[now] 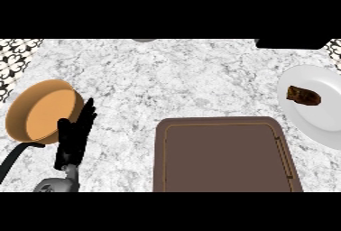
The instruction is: Pick the sweet potato from the tray and place it in the plate
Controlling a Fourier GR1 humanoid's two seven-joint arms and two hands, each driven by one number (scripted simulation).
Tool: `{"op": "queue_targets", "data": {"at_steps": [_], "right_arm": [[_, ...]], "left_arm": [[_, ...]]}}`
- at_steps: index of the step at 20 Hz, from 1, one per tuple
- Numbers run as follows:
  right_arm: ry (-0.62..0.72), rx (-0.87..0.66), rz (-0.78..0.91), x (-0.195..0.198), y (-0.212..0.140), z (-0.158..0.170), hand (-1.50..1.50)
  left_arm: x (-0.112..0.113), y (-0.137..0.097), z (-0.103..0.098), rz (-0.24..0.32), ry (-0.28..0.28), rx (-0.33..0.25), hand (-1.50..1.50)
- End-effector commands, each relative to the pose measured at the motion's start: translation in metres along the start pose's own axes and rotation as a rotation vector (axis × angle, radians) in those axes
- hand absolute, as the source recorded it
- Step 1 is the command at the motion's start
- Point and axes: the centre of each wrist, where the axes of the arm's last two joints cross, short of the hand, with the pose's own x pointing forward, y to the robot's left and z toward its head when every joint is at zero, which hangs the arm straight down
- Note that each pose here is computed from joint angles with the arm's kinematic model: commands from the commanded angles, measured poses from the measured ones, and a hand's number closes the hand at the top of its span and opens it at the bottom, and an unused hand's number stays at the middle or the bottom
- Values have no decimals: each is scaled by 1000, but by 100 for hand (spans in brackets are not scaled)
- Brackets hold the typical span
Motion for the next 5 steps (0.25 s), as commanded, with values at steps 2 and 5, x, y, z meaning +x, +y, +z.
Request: {"op": "queue_targets", "data": {"at_steps": [2, 5], "right_arm": [[16, -12, 21, 4, -7, -2, -150], [32, -31, 62, -1, -6, 2, -150]], "left_arm": [[2, 2, -3, 8, -6, -18, 0], [0, -7, 3, 6, 13, -26, 0]]}}
